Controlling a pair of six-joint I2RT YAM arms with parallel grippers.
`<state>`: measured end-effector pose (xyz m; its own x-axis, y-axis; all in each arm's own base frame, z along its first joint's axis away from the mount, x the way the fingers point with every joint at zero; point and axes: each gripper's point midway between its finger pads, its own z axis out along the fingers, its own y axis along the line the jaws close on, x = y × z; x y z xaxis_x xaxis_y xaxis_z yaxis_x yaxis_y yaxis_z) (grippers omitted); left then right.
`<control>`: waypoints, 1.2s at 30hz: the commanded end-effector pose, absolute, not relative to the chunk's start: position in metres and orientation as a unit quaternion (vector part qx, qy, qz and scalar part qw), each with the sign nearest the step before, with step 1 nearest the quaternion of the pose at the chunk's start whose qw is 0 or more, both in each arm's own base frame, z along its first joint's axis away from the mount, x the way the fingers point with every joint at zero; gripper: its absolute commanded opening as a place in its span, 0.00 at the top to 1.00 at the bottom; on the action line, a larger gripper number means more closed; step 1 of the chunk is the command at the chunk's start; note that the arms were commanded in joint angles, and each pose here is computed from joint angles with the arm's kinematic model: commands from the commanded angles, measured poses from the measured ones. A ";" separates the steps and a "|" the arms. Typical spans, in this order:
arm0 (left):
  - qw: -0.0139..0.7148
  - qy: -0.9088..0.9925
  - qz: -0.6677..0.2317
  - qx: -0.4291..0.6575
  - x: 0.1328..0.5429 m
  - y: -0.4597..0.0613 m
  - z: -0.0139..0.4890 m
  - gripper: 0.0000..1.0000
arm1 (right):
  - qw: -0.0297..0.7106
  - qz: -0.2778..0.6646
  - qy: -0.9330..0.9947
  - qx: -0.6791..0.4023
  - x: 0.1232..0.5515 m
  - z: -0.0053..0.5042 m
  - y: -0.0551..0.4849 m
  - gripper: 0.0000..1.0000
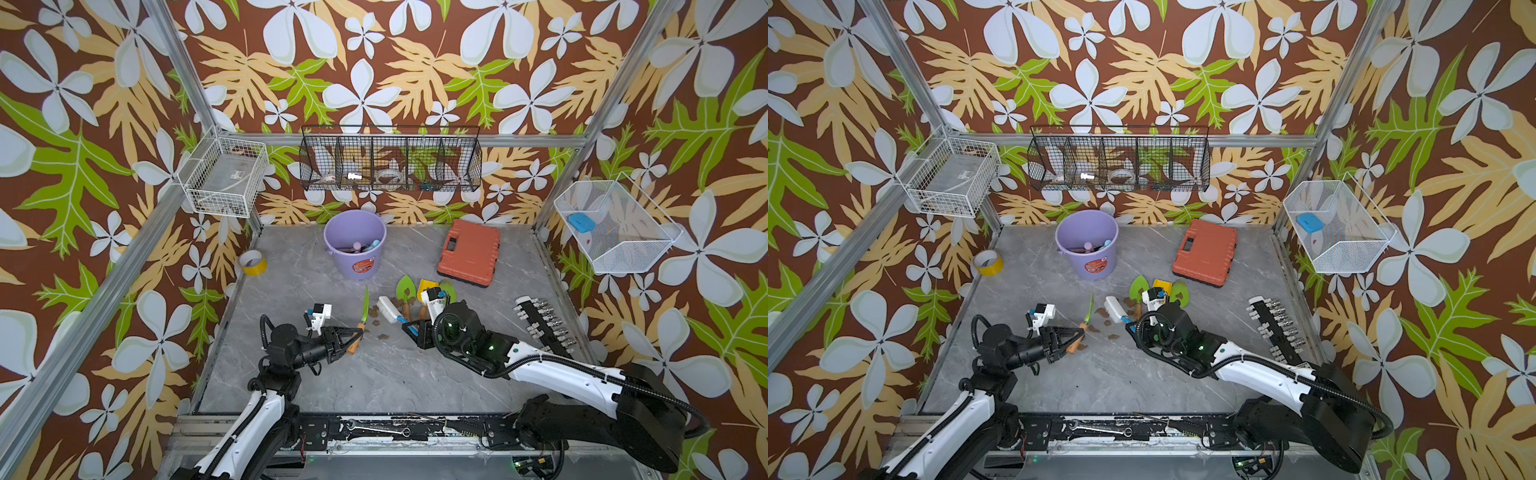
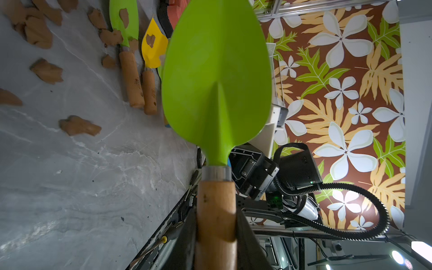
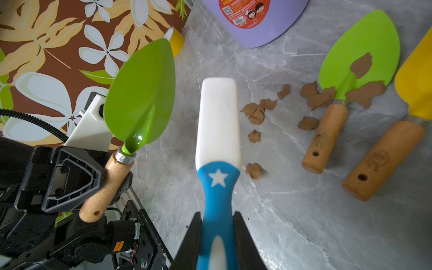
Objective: Brush the soil off the hand trowel and place it into the bucket
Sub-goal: Brush off the soil from the hand trowel.
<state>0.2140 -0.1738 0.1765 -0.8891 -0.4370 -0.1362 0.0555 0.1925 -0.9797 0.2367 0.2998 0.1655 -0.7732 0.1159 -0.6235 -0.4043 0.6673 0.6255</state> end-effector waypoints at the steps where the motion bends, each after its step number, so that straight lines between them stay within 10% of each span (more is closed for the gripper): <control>1: 0.209 0.852 -0.456 -0.149 0.219 -0.147 0.123 1.00 | 0.374 0.357 0.851 -0.086 0.247 0.181 0.284 1.00; 11: 0.222 0.964 -0.141 -0.024 0.219 -0.146 0.139 1.00 | 0.358 0.335 0.848 -0.202 0.233 0.217 0.299 1.00; 19: 0.241 0.967 -0.074 0.034 0.219 -0.146 0.144 1.00 | 0.306 0.345 0.835 -0.299 0.196 0.200 0.350 1.00; 29: 0.248 0.966 -0.047 0.059 0.209 -0.150 0.144 1.00 | 0.326 0.141 0.895 -0.270 0.254 0.147 0.326 1.00; 36: 0.244 0.966 -0.054 0.065 0.208 -0.153 0.143 1.00 | 0.349 0.278 0.819 -0.360 0.208 0.198 0.381 1.00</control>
<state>0.2014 -0.1520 0.1382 -0.8891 0.0979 -0.4471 0.1485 0.9857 -0.0793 0.2257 0.3612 0.1853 -0.5598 -0.3707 -0.7411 -0.7030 0.6859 0.1880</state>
